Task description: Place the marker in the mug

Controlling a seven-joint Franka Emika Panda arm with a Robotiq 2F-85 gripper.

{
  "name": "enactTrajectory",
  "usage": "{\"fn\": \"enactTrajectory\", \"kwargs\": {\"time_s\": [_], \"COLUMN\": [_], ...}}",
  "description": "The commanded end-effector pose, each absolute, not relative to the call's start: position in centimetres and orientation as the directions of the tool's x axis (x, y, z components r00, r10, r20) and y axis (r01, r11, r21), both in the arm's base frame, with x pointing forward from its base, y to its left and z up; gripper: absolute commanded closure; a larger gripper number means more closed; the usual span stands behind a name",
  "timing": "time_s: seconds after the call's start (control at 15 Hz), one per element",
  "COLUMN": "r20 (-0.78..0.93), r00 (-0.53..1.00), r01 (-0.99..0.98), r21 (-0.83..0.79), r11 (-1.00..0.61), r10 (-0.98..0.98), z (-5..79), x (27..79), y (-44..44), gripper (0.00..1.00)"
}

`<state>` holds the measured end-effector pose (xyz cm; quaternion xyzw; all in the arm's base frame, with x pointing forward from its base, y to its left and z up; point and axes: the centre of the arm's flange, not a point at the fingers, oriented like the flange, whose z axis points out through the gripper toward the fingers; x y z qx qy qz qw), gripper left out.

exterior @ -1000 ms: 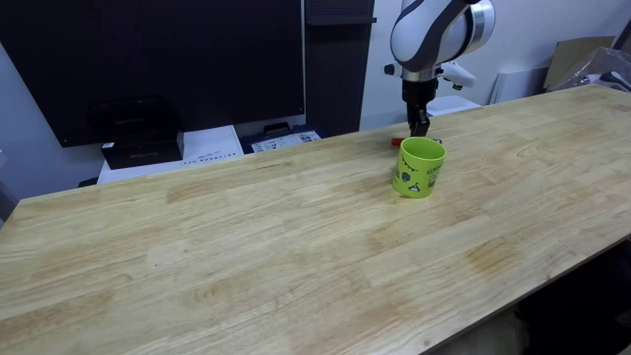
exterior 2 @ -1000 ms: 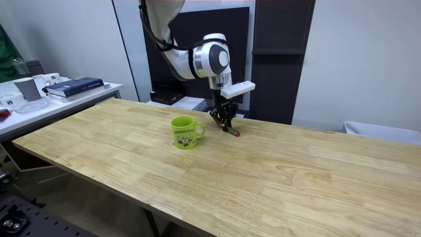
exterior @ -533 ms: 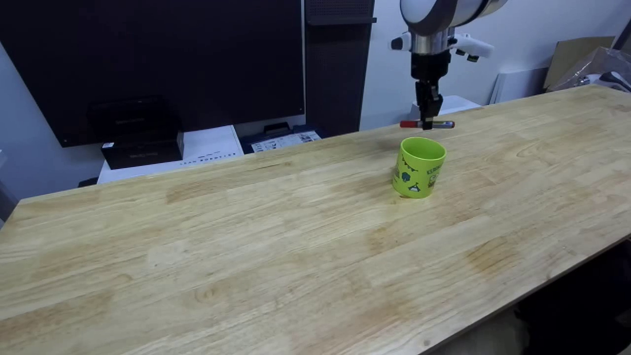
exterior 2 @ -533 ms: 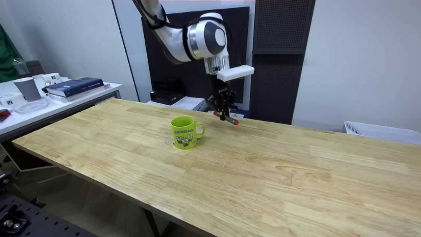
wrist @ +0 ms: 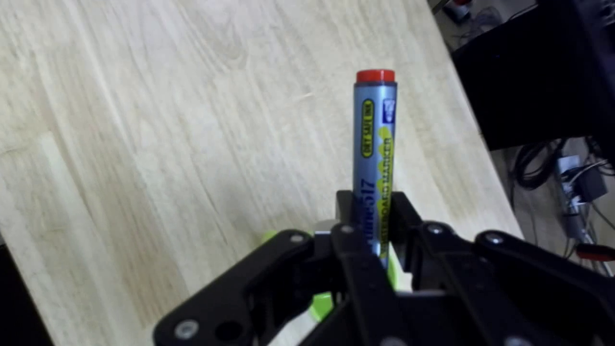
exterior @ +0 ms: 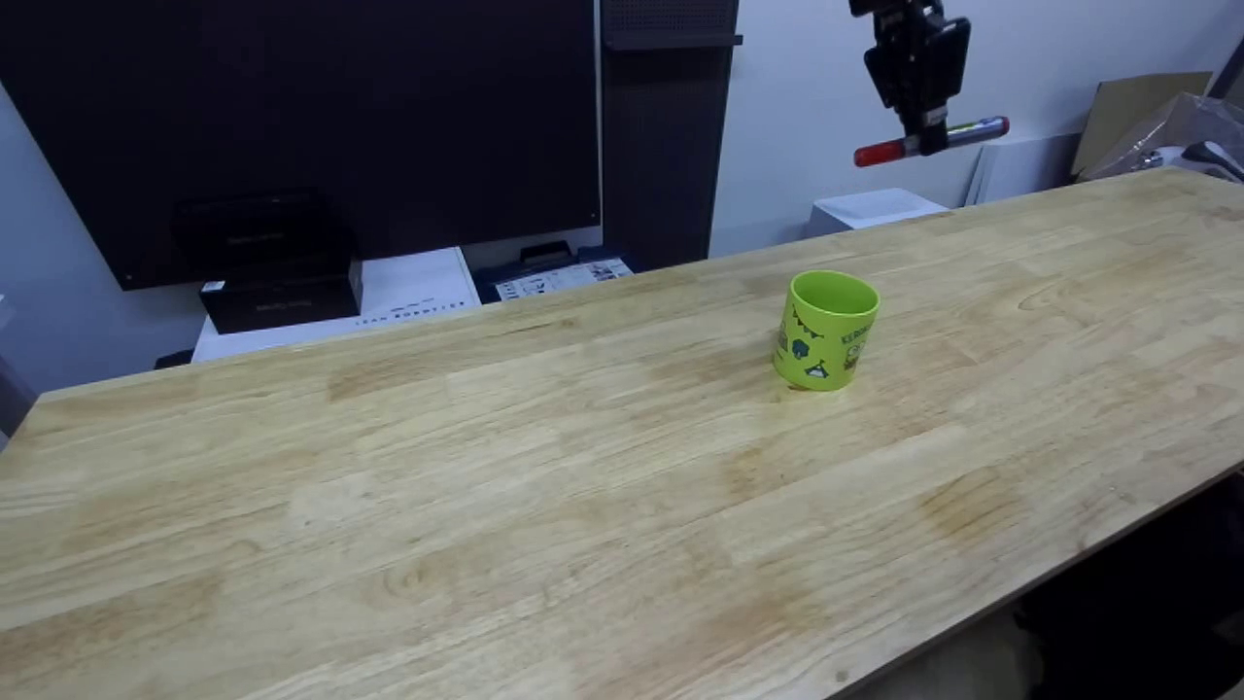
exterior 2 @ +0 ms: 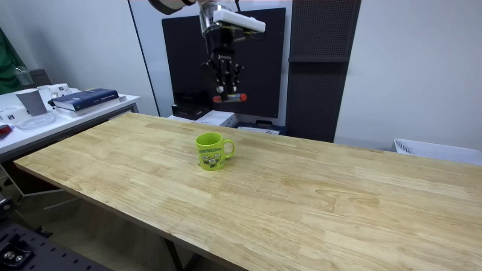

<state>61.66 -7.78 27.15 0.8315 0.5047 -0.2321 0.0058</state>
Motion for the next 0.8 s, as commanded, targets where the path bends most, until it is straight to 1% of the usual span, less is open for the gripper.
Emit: {"fn": "enactTrajectory", "kwargs": {"time_s": [0.0, 0.33, 0.73], "r20": [-0.499, -0.550, -0.613], "r00": [0.364, 0.384, 0.371], "r01": [0.808, 0.781, 0.733], "r21": [-0.252, -0.234, -0.268], "r11": [-0.533, -0.579, -0.625], "r10": [0.787, 0.742, 0.697], "z": [29.7, 25.3, 19.9], "x": [59.7, 61.8, 61.8], "y": [-5.3, -4.9, -4.6], "gripper": [0.95, 0.95, 0.95]}}
